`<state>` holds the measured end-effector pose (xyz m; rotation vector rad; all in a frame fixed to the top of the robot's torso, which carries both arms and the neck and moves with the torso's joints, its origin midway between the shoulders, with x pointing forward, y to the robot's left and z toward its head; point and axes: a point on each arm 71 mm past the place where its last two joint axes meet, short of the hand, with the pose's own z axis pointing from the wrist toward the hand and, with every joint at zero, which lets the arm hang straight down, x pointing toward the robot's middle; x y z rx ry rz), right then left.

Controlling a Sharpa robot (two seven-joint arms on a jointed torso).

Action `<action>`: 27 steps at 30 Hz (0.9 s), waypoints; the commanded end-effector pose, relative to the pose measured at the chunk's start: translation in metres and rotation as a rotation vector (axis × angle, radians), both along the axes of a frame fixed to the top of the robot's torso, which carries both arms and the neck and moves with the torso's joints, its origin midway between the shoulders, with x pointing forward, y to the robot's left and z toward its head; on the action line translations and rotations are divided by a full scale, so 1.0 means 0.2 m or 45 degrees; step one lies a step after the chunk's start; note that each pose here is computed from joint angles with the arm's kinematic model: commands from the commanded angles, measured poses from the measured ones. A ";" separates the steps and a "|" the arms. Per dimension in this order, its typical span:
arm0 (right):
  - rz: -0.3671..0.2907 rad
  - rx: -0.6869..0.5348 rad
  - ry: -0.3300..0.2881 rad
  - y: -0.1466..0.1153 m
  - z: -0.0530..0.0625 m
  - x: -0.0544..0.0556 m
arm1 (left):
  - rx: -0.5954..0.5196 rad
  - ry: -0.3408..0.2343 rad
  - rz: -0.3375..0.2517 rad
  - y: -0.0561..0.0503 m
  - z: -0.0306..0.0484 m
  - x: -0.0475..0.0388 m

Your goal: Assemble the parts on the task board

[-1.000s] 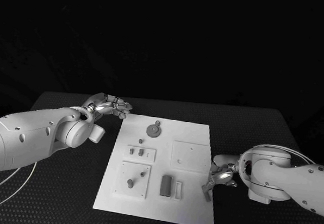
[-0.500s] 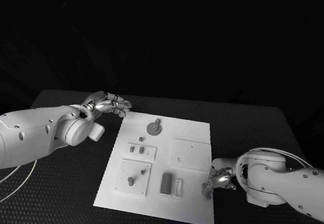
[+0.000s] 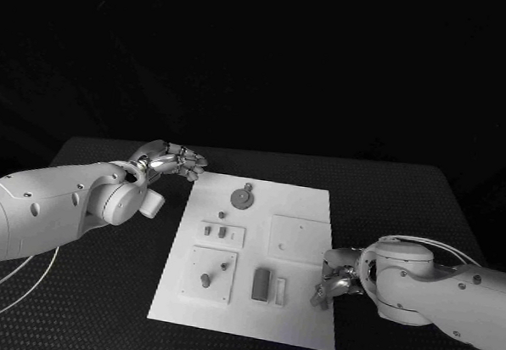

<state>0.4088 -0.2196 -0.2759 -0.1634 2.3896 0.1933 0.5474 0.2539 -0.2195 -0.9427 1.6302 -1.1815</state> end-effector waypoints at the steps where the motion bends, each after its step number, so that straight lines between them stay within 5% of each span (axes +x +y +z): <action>1: 0.096 -0.098 -0.096 0.03 -0.04 -0.01 | -0.015 -0.002 -0.023 -0.01 0.003 -0.003; 15: 0.230 -0.185 -0.274 0.10 -0.04 -0.02 | -0.017 0.005 -0.029 -0.01 0.002 -0.006; 27: 0.180 -0.111 -0.171 0.09 -0.06 -0.04 | -0.016 0.005 -0.028 -0.01 0.002 -0.006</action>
